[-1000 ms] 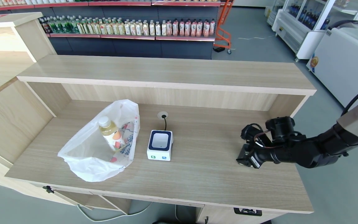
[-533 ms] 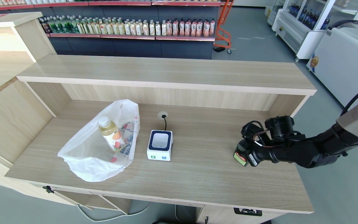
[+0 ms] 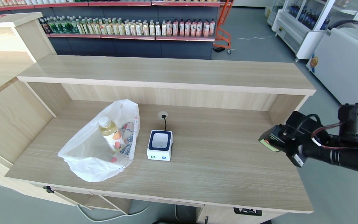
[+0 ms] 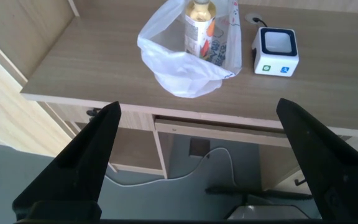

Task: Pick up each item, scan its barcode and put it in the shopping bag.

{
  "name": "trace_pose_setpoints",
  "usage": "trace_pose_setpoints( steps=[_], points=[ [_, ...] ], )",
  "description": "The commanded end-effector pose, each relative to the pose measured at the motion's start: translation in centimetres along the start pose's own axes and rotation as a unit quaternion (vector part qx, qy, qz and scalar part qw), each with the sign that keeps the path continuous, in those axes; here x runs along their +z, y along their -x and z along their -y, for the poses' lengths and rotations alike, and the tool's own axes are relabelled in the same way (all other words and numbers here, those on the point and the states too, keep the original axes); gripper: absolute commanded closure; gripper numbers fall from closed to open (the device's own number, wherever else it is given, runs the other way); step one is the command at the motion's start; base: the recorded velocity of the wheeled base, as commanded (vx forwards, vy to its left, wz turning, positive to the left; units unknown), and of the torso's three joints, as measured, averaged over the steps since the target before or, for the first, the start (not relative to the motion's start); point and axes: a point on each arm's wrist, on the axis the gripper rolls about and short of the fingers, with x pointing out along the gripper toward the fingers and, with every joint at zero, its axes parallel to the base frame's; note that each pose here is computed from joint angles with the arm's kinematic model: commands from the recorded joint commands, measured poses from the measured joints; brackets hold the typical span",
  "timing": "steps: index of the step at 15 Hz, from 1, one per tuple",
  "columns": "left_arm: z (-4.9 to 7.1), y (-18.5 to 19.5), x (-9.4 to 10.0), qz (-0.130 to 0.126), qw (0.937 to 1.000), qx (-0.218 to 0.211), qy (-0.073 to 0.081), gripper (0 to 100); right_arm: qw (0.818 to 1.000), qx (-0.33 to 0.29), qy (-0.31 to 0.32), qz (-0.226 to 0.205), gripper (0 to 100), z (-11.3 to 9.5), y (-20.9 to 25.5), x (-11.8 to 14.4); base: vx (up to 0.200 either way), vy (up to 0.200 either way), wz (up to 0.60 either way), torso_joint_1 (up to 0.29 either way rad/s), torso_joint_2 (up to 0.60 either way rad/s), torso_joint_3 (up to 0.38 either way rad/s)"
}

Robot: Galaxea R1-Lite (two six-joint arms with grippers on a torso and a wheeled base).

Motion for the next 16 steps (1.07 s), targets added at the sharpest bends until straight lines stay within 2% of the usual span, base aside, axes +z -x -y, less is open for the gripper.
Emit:
trace_pose_setpoints(
  steps=[1,2,3,4,5,6,7,8,10,12,13,14,16],
  points=[
    [0.0,0.0,0.0,0.0,1.0,0.0,0.0,0,0.956,0.049,0.236,0.169,100,-1.9,3.5,0.8,0.0,0.0,0.0,0.0,0.0,0.0],
    [0.0,0.0,0.0,0.0,1.0,0.0,0.0,0,0.924,0.089,0.3,0.22,100,-3.1,2.4,0.6,0.0,0.0,0.0,0.0,0.0,0.0],
    [0.0,0.0,0.0,0.0,1.0,0.0,0.0,0,0.847,0.107,0.441,0.277,100,-4.8,0.4,0.2,0.0,0.0,0.0,0.0,0.0,0.0],
    [0.0,0.0,0.0,0.0,1.0,0.0,0.0,0,0.795,0.113,0.502,0.321,100,-6.1,-0.7,0.5,0.0,0.0,0.0,0.0,0.0,0.0],
    [0.0,0.0,0.0,0.0,1.0,0.0,0.0,0,0.749,0.12,0.541,0.363,100,-7.7,-1.5,1.1,0.0,0.0,0.0,0.0,0.0,0.0],
    [0.0,0.0,0.0,0.0,1.0,0.0,0.0,0,0.693,0.112,0.58,0.412,100,-9.1,-2.1,2.0,0.0,0.0,0.0,0.0,0.0,0.0],
    [0.0,0.0,0.0,0.0,1.0,0.0,0.0,0,0.659,0.115,0.595,0.445,100,-10.2,-2.7,2.1,0.0,0.0,0.0,0.0,0.0,0.0],
    [0.0,0.0,0.0,0.0,1.0,0.0,0.0,0,0.647,0.122,0.599,0.456,100,-10.9,-3.2,1.5,0.0,0.0,0.0,0.0,0.0,0.0],
    [0.0,0.0,0.0,0.0,1.0,0.0,0.0,0,0.646,0.131,0.596,0.459,100,-11.3,-3.6,1.2,0.0,0.0,0.0,0.0,0.0,0.0],
    [0.0,0.0,0.0,0.0,1.0,0.0,0.0,0,0.628,0.138,0.602,0.473,100,-12.4,-4.1,1.2,0.0,0.0,0.0,0.0,0.0,0.0],
    [0.0,0.0,0.0,0.0,1.0,0.0,0.0,0,0.606,0.127,0.614,0.489,100,-12.7,-4.1,1.2,0.0,0.0,0.0,0.0,0.0,0.0],
    [0.0,0.0,0.0,0.0,1.0,0.0,0.0,0,0.591,0.116,0.619,0.504,100,-12.8,-4.1,1.3,0.0,0.0,0.0,0.0,0.0,0.0],
    [0.0,0.0,0.0,0.0,1.0,0.0,0.0,0,0.58,0.099,0.627,0.51,100,-12.7,-4.2,1.6,0.0,0.0,0.0,0.0,0.0,0.0]
  ],
)
